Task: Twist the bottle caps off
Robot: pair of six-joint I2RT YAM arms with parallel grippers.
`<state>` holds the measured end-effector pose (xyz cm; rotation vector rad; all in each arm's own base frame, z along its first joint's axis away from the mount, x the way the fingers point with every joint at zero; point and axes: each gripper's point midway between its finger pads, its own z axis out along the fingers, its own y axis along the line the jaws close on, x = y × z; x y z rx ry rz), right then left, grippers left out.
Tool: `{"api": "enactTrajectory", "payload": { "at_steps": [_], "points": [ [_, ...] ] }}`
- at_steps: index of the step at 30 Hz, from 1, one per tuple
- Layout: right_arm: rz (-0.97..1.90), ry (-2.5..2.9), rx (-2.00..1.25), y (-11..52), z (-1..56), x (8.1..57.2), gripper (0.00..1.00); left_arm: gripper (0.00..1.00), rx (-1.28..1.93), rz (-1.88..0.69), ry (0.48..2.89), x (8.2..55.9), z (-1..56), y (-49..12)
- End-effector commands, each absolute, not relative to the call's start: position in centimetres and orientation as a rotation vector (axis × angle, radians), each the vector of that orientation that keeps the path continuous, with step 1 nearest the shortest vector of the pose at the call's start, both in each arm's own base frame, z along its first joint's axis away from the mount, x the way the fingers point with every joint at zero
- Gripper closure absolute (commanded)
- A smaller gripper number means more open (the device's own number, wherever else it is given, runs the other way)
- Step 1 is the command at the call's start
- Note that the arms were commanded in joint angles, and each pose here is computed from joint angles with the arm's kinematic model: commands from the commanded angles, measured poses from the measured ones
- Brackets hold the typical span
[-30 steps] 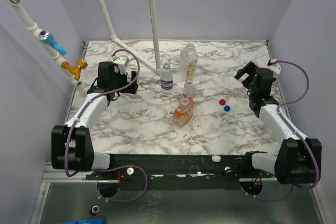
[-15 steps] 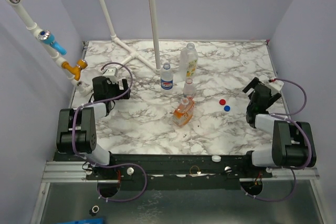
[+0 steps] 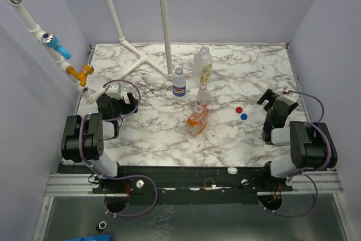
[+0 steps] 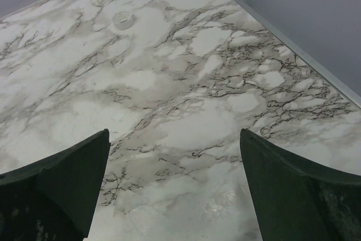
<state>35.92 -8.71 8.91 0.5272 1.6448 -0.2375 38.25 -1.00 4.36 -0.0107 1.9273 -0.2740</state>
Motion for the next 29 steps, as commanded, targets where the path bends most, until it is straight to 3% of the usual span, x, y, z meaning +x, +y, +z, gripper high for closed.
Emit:
{"api": "enactTrajectory", "payload": {
  "at_steps": [1,5,7,11,29],
  "points": [
    [-0.192,1.581,0.429,-7.8,10.2,37.2,0.01,0.01,-0.008,-0.254,1.755,39.9,8.1,-0.5],
    [-0.103,1.613,0.210,-4.9,9.0,37.6,0.00,0.01,-0.037,-0.217,1.748,39.2,7.3,-0.1],
    [-0.113,1.588,0.232,-5.1,9.4,37.3,0.00,0.01,-0.038,-0.205,1.635,38.4,8.6,-0.1],
    [-0.108,1.612,0.253,-5.3,9.0,38.2,0.00,0.01,-0.081,-0.199,1.738,39.7,7.2,0.3],
    [-0.110,1.600,0.247,-5.3,9.2,37.9,0.00,0.01,-0.111,-0.151,1.726,39.8,7.4,0.7]
  ]
}}
